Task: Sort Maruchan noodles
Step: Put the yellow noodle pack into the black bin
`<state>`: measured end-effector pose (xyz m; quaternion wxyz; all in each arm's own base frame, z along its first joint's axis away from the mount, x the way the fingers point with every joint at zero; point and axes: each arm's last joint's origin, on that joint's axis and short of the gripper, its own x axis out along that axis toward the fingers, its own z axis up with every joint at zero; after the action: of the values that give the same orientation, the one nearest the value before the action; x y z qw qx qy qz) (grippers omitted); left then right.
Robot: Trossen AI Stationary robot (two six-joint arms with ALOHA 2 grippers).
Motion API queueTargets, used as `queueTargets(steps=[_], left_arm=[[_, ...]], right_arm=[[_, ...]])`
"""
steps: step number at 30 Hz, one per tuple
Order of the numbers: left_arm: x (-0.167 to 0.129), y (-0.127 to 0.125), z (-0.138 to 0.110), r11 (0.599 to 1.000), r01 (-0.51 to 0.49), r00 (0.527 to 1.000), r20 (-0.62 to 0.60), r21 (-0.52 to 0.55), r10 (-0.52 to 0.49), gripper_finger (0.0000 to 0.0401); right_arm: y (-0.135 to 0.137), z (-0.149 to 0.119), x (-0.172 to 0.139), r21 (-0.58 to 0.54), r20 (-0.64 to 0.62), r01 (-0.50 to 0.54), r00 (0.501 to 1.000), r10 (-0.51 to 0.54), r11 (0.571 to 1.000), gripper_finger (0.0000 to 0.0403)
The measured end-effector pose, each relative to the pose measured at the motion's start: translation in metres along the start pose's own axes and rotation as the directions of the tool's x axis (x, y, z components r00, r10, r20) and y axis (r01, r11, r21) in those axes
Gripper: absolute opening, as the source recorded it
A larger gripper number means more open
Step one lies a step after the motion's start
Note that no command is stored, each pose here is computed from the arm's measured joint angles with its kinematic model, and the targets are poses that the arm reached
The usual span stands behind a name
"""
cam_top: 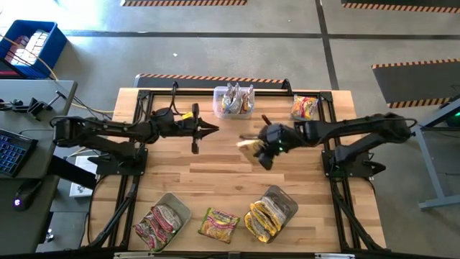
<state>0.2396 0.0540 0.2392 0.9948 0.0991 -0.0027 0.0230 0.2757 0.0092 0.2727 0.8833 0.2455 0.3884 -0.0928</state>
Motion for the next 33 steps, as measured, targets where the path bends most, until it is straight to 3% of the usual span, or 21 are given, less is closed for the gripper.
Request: queueTargets(steps=[7, 15, 22, 33], left_arm=[[-0.003, 0.001, 0.001, 1.000, -0.005, 1.000, 0.003, 0.000, 0.005, 0.0015], [-0.003, 0.000, 0.001, 1.000, -0.006, 1.000, 0.003, -0.010, 0.006, 0.0015], [-0.003, 0.000, 0.000, 0.999, -0.004, 1.000, 0.001, -0.053, 0.004, 0.0014], [-0.003, -0.001, -0.003, 0.997, 0.001, 1.000, -0.030, -0.071, -0.003, 0.0015]], right_arm=[[0.059, -0.020, -0.041, 0.166, -0.308, 0.136, 0.948, -0.079, 0.977, 0.0085], [0.098, -0.063, -0.022, 0.256, -0.573, 0.230, 0.818, -0.044, 0.939, 0.0086], [0.110, -0.082, 0.012, 0.256, -0.660, 0.307, 0.748, -0.066, 0.916, 0.0087], [0.113, -0.092, 0.044, 0.238, -0.677, 0.345, 0.729, -0.099, 0.908, 0.0087]])
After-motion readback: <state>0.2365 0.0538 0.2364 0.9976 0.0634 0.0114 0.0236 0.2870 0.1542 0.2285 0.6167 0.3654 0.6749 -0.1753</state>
